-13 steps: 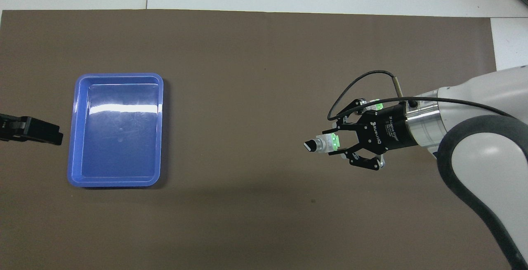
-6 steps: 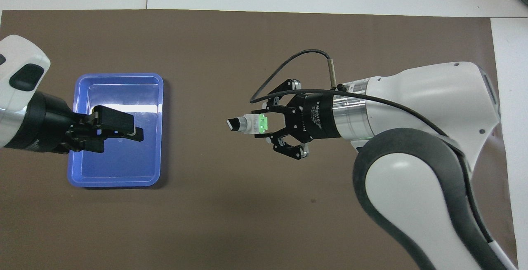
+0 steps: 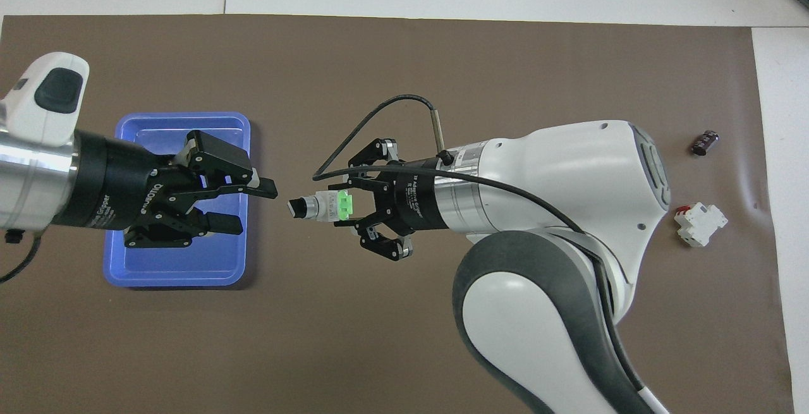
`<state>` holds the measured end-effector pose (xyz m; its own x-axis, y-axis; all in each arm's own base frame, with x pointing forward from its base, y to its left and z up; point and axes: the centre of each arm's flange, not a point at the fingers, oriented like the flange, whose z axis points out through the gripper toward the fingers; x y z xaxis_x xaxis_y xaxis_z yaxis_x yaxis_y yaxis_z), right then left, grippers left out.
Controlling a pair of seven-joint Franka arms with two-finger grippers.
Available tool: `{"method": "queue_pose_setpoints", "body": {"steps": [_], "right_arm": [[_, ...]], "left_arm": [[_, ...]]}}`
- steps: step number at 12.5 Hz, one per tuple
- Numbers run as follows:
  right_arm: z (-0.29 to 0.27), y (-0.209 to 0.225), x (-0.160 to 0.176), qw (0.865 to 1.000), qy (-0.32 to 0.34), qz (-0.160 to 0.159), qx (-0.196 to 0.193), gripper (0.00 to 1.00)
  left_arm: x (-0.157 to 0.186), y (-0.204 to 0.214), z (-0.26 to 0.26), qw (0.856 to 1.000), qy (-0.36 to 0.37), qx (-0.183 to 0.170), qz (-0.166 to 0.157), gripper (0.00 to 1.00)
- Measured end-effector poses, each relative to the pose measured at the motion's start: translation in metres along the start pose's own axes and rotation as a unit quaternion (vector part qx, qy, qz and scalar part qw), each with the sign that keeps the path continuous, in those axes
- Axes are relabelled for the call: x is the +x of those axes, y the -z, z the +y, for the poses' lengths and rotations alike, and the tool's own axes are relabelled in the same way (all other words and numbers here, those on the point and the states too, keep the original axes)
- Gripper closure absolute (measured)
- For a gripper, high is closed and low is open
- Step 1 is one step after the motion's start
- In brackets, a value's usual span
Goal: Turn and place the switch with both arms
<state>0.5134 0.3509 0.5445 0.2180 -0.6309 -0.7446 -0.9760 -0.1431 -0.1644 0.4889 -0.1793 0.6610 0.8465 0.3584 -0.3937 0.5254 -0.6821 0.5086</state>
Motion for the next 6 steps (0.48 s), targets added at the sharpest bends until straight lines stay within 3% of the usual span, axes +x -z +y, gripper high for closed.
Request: {"method": "queue_pose_setpoints", "body": {"steps": [1,3,6], "right_arm": [[0.002,-0.004,-0.003,1.000,0.004,0.000,-0.004,0.58],[0.007,-0.011,-0.009,1.000,0.009,-0.001,-0.010,0.58],[0.008,-0.011,-0.009,1.000,0.010,-0.001,-0.011,0.58]], "left_arm": [[0.003,0.001,0.000,0.999,0.026,-0.018,0.004,0.50],[0.010,-0.007,-0.008,0.996,0.068,-0.049,0.011,0.50],[0.008,-0.018,-0.026,0.995,0.089,-0.050,0.010,0.48]]}}
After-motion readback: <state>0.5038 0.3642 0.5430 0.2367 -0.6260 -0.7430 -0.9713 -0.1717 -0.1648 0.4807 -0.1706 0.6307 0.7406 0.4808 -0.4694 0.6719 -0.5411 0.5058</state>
